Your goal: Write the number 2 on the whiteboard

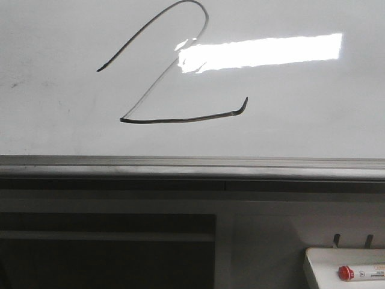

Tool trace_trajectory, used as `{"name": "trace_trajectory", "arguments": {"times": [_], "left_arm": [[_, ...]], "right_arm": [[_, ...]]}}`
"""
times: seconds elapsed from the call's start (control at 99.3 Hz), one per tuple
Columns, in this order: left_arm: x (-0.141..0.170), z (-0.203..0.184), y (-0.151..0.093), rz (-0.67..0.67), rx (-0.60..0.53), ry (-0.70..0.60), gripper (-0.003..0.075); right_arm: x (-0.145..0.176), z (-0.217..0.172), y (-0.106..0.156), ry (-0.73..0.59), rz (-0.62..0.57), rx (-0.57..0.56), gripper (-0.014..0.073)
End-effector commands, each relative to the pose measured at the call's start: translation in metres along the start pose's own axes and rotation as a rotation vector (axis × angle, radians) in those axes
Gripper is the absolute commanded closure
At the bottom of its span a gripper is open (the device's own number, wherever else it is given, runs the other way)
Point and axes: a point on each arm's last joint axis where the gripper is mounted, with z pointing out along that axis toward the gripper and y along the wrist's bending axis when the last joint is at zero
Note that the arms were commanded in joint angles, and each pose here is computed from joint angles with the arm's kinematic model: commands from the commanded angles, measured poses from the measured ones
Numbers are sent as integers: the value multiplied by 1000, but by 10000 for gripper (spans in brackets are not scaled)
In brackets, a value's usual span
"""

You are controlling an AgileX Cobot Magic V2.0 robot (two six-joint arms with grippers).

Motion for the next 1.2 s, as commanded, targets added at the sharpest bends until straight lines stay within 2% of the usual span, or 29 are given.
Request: {"name": "trace_trajectory", "arguments": {"times": [0.0,0.252,0.453,0.503,0.554,0.675,0.725,0.765,0.846,0.977,1.067,1.188], "left_arm": [[-15,-9,1,-3,-29,-112,591],[-16,5,6,-15,-15,-67,739],[-16,9,8,-19,-14,-61,741],[-16,9,8,-19,-14,-61,741],[-16,9,8,-20,-12,-60,741],[-18,9,9,-39,-25,-82,741],[-19,8,11,-58,-44,-102,741],[-22,7,13,-88,-67,-129,741],[-25,2,19,-150,-142,-186,741],[-25,-10,35,-259,-346,-251,741],[-19,-13,46,-326,-488,-249,741],[-7,-7,56,-466,-596,-292,741]], "right_arm": [[-17,-7,-4,-76,-2,43,655],[-17,-7,-3,-75,3,34,655],[-17,-7,-2,-75,11,25,630],[-17,-7,-3,-75,10,28,570],[-18,-8,-4,-82,11,45,472],[-23,-10,-14,-135,13,152,169],[-27,-16,-18,-177,11,216,99],[-32,-23,-21,-217,9,273,80],[-41,-43,-25,-304,3,371,88],[-50,-77,-26,-412,-4,479,158],[-50,-97,-24,-451,-5,529,267],[-35,-110,-22,-449,13,575,491]]}}
